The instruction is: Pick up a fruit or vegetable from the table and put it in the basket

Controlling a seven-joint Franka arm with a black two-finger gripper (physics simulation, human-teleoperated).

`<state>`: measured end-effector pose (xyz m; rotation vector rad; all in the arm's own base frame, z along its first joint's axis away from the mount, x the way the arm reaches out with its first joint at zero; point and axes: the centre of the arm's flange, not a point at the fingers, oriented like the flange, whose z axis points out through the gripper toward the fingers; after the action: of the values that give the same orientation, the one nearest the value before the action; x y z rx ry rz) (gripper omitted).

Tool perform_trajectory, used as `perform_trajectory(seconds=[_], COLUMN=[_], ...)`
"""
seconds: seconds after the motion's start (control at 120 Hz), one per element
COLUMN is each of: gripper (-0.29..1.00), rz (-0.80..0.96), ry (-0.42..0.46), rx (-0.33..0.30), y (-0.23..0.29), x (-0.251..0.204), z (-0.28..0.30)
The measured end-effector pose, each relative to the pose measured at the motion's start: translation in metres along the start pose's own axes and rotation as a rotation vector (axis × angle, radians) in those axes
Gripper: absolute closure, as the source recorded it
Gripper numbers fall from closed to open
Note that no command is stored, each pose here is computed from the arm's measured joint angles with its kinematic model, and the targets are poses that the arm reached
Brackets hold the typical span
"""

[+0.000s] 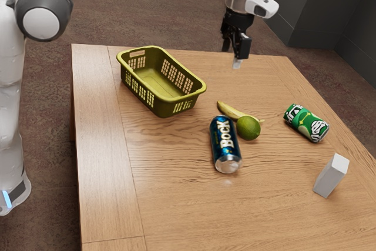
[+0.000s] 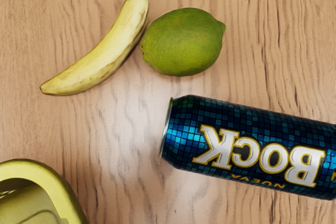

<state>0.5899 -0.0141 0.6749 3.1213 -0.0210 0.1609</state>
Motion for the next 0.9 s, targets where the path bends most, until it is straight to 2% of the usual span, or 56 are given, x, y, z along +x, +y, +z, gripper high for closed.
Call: perform_trajectory(seconds=[0.35,0.45,0.55,0.642,0.733,0.817,0.9], gripper=[0.00,0.00,0.00,0.00,0.00,0.00,0.00], rz=[-0.016,0.155,0.337,0.537,0.670,0.765,0.831], ry=[0.006,0.022,0.056,0.079,0.082,0.077,0.066], rx=[-0.018,-0.012,-0.005,0.059,0.089,0.083,0.048], y=[-0.009,0.037,0.048,0.074,0.077,0.076,0.068], x=[0.001,0.017,0.031,0.038,0.047,0.051,0.055], z=[-0.003,0.012,0.024,0.028,0.037,0.046,0.058])
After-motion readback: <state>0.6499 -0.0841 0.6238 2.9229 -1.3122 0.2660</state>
